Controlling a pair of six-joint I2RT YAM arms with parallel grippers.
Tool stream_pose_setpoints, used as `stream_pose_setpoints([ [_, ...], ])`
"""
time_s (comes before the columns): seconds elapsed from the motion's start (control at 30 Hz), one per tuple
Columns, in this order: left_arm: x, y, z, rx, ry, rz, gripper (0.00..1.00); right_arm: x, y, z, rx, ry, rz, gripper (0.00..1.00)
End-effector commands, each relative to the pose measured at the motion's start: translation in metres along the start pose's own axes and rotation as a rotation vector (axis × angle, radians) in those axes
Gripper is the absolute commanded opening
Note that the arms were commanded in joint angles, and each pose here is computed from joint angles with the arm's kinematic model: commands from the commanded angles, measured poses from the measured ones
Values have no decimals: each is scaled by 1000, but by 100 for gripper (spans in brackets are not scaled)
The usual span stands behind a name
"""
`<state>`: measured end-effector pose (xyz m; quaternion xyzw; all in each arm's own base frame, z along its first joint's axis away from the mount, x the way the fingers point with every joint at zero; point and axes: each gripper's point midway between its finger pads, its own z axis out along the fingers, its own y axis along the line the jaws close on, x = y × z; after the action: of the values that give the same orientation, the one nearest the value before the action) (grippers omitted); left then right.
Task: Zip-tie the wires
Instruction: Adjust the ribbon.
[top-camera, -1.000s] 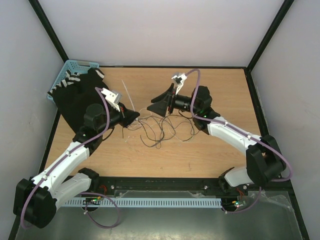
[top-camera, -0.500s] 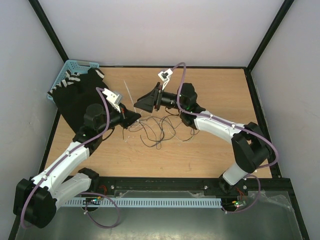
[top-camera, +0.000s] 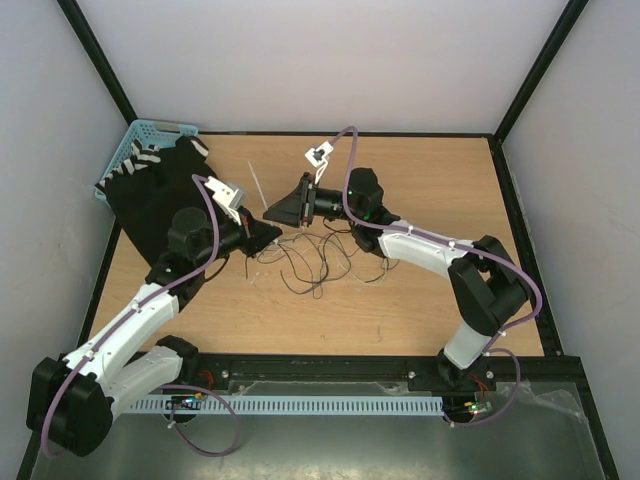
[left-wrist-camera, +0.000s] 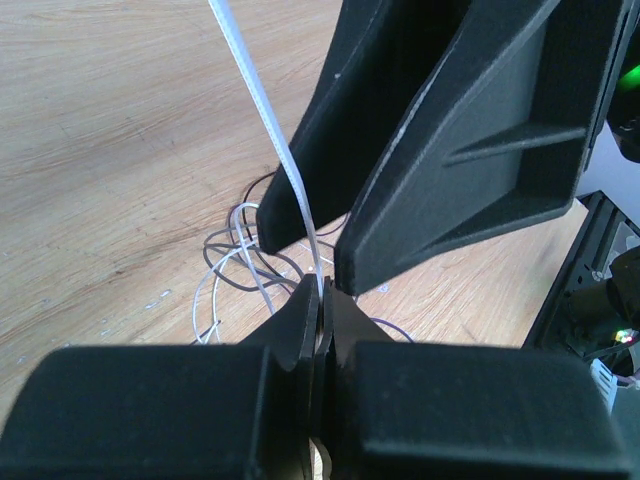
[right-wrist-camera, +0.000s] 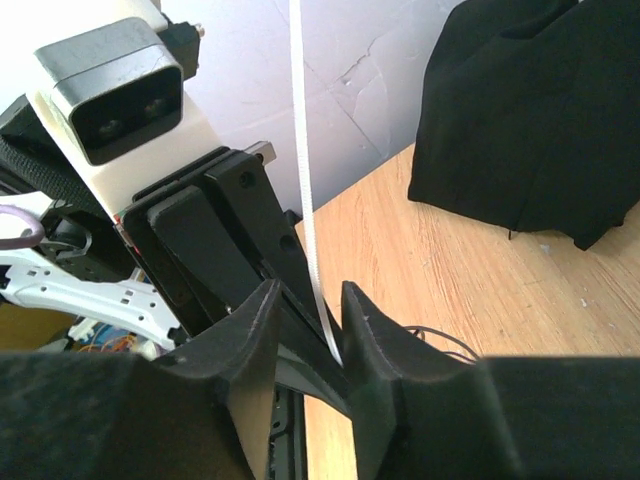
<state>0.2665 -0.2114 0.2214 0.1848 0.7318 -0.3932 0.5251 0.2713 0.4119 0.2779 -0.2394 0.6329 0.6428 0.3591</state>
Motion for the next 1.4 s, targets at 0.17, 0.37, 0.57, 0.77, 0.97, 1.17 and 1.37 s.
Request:
stream_pose_setpoints([
  [0.17,-15,-6,0,24,-36,14,0,-13,27,6,-105,-13,-43,8],
  [0.37,-13,-5,2,25,-29,16,0,-43,34,10,-91,-69,-94,0],
  [0.57,-10,-3,4,24,-17,14,0,-69,36,14,-53,-91,-134,0],
  [0.77,-7,-2,5,25,-9,12,0,-75,36,12,-42,-104,-133,0],
  [0.97,-4,0,7,24,2,6,0,-97,37,8,-20,-145,-153,0],
  [1.17,2,4,13,21,22,-6,0,-122,43,3,-15,-186,-188,0],
  [1.37,6,7,17,23,36,-20,0,-134,50,0,-21,-204,-210,0],
])
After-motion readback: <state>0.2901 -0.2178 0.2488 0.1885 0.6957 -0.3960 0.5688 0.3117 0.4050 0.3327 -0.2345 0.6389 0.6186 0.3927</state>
